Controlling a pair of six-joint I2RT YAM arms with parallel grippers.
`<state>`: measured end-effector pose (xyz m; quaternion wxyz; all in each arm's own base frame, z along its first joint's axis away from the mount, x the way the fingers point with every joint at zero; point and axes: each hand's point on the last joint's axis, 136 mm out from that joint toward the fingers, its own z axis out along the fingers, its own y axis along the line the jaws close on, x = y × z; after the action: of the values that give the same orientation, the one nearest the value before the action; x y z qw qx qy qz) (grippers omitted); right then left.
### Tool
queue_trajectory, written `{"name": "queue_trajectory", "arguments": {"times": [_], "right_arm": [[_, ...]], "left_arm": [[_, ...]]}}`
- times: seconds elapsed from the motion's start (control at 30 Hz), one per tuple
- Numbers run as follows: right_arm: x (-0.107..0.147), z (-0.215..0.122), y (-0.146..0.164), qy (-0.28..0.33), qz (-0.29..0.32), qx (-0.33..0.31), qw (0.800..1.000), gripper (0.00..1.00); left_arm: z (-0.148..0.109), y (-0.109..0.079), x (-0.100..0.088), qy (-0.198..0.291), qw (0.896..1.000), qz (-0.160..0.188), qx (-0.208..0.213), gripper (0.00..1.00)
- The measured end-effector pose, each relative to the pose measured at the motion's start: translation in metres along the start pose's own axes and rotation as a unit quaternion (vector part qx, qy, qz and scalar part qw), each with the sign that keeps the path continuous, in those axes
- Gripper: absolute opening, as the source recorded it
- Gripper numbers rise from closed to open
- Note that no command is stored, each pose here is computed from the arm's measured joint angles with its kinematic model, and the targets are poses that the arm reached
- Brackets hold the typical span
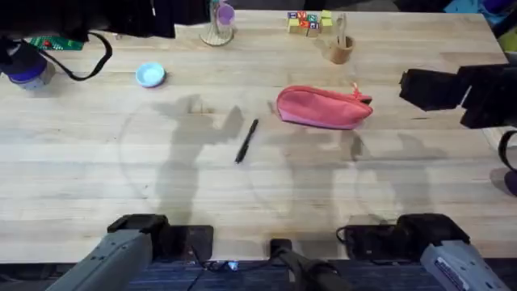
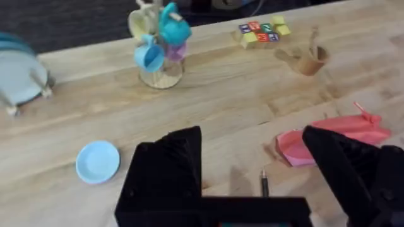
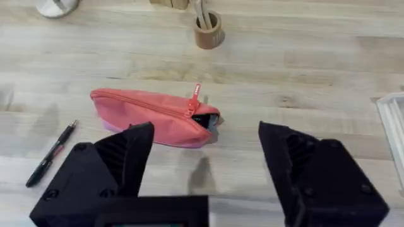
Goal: Unzip the bag, pick up the pens from the table one at a time and place them inside, then zip the bag closed.
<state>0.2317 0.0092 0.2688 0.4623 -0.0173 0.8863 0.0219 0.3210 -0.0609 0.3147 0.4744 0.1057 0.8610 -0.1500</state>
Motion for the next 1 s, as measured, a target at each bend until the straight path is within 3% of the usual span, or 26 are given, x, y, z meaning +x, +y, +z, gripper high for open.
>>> {"name": "queue_trajectory", "arguments": {"times": [0.17, 0.3, 0.57, 0.83, 0.9, 1.0], "right_arm": [[0.0, 0.0, 0.0, 0.0, 0.0, 0.0, 1.0, 0.995], [0.0, 0.0, 0.0, 0.0, 0.0, 0.0, 1.0, 0.995], [0.0, 0.0, 0.0, 0.0, 0.0, 0.0, 1.0, 0.995], [0.0, 0.0, 0.0, -0.001, 0.0, 0.0, 1.0, 0.996], [0.0, 0.0, 0.0, 0.0, 0.0, 0.0, 1.0, 0.996], [0.0, 0.0, 0.0, 0.0, 0.0, 0.0, 1.0, 0.996]], "left_arm": [[-0.001, -0.021, -0.001, -0.008, 0.995, 0.081, 0.062, 0.993], [-0.005, -0.042, 0.0, -0.02, 0.981, 0.147, 0.122, 0.993], [-0.017, -0.075, 0.018, -0.028, 0.941, 0.256, 0.218, 0.993], [-0.019, -0.102, 0.03, -0.053, 0.881, 0.385, 0.271, 0.993], [-0.015, -0.105, 0.03, -0.056, 0.872, 0.401, 0.277, 0.993], [-0.006, -0.103, 0.032, -0.054, 0.866, 0.409, 0.282, 0.993]]}}
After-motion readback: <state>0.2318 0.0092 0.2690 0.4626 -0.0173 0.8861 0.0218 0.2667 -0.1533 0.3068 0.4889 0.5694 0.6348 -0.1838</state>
